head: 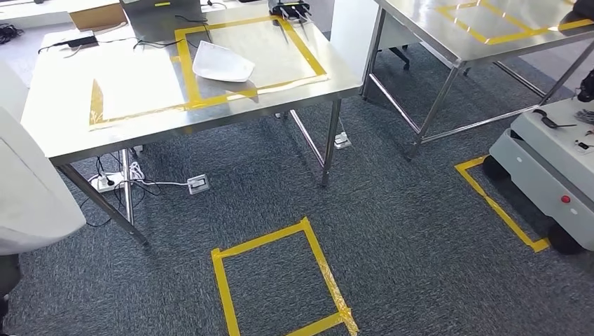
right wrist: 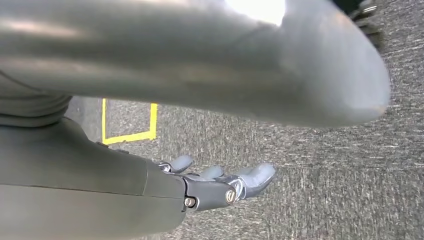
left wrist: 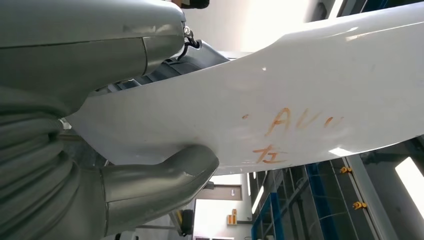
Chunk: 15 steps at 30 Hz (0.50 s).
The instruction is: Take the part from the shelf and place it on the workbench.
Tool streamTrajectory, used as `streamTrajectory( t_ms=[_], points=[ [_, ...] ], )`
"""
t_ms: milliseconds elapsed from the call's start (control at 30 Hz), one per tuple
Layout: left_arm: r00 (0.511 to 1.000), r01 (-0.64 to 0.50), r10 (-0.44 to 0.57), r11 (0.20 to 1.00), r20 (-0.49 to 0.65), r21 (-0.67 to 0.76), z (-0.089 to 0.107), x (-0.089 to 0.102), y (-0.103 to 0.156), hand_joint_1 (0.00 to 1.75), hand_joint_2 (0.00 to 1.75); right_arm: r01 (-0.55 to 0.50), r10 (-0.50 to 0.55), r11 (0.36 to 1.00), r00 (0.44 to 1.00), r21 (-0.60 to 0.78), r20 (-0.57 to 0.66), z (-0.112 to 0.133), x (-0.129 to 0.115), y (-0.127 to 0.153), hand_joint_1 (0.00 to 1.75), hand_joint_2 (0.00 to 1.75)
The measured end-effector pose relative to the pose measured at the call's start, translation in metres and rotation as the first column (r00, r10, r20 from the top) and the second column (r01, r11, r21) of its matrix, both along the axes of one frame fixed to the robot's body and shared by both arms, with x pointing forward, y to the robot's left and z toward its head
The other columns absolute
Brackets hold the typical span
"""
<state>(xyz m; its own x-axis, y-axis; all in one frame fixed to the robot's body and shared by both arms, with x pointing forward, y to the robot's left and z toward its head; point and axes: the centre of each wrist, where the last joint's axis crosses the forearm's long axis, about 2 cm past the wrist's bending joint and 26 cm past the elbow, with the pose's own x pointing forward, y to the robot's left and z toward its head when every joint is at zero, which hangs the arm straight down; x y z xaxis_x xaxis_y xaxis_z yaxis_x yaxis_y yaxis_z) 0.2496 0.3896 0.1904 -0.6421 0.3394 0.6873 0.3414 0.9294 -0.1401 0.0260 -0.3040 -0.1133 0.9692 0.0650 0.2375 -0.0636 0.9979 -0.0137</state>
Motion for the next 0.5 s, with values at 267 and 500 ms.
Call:
streamTrajectory(
  t_ms=[267,500],
  points=[
    [1.0,0.003,-0.003,1.0,0.012,-0.003,0.0034,0.0035,-0.0049,1.75,1.75,0.007,-0.007,1.0,1.0,-0.002,-0.006,-0.0001,-0.0013,-0.0006,0.0,0.0],
    [1.0,0.009,-0.009,1.0,0.006,-0.008,0.0012,0.0052,-0.0078,1.75,1.75,0.023,-0.023,1.0,1.0,-0.003,-0.007,-0.0001,-0.001,-0.0008,0.0,0.0]
  ],
)
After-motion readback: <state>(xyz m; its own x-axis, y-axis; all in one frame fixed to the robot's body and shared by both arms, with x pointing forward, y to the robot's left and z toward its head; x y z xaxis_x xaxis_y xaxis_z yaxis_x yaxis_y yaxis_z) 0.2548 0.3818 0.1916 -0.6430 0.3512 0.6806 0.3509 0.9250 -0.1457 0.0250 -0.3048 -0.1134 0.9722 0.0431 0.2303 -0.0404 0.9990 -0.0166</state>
